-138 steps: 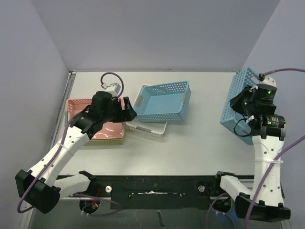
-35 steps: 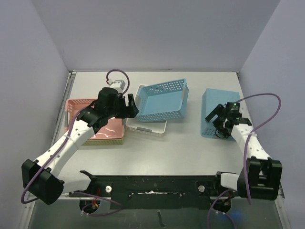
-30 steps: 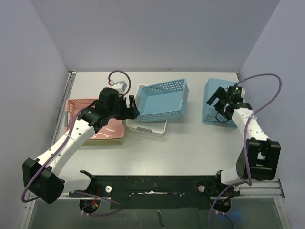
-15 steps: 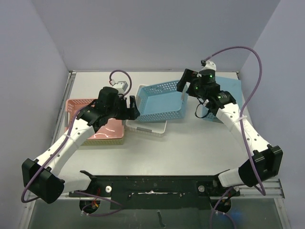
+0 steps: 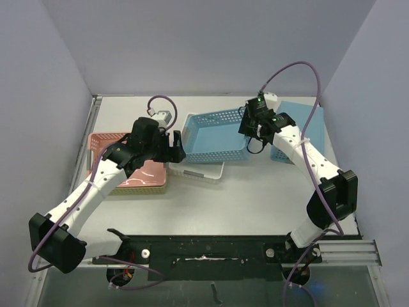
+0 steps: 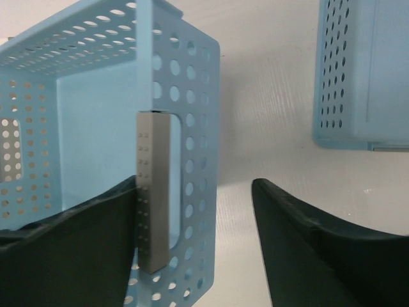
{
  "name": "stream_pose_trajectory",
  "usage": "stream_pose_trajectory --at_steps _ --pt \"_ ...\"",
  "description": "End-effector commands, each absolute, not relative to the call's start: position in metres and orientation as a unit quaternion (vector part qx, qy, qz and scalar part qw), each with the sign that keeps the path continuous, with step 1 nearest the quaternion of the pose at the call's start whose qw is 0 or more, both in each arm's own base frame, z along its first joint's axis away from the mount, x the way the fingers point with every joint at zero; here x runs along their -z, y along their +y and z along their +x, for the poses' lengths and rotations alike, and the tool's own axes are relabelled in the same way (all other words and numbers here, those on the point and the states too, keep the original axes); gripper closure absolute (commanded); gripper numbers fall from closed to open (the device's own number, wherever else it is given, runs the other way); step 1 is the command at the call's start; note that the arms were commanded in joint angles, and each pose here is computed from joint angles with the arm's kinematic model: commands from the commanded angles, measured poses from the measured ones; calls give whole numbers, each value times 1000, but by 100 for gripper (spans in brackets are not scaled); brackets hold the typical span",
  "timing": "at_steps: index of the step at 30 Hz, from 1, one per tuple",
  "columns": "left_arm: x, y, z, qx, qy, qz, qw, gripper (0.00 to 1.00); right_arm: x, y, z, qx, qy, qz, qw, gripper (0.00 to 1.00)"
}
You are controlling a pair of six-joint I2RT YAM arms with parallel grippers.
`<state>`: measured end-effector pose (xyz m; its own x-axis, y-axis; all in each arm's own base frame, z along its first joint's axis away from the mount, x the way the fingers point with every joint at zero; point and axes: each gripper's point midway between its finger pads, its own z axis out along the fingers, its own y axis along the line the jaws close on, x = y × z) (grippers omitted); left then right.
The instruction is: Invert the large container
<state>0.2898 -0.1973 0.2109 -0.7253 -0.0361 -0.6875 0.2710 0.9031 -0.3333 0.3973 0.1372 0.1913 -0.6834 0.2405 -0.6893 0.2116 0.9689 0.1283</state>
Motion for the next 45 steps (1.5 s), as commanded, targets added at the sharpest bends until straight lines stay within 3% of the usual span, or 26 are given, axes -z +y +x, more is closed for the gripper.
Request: stream_pose_trajectory --at_steps 1,7,8,18,32,37,41,42,45 --pt "-242 -199 296 222 884 71 404 22 -226 135 405 -30 895 147 421 55" --pt "-248 -200 299 219 883 77 408 22 -231 121 398 -49 886 173 427 97" --pt "-250 -200 300 219 882 80 408 22 -233 118 397 -56 885 177 427 100" --pt "-274 -209 305 235 871 99 419 22 -283 73 343 -167 812 199 522 100" --pt "-249 -245 317 231 882 128 389 22 -233 -16 187 -46 803 387 450 100" --pt "-223 -276 335 190 900 118 374 27 -223 -29 160 -5 805 409 431 100" --pt "-207 -311 343 178 904 140 362 25 -215 -42 145 47 815 413 404 100" --pt "-203 -318 345 178 905 141 359 24 -214 -44 142 57 817 413 398 98" --pt "-190 -340 350 177 908 147 351 23 -210 -49 135 77 821 414 385 57"
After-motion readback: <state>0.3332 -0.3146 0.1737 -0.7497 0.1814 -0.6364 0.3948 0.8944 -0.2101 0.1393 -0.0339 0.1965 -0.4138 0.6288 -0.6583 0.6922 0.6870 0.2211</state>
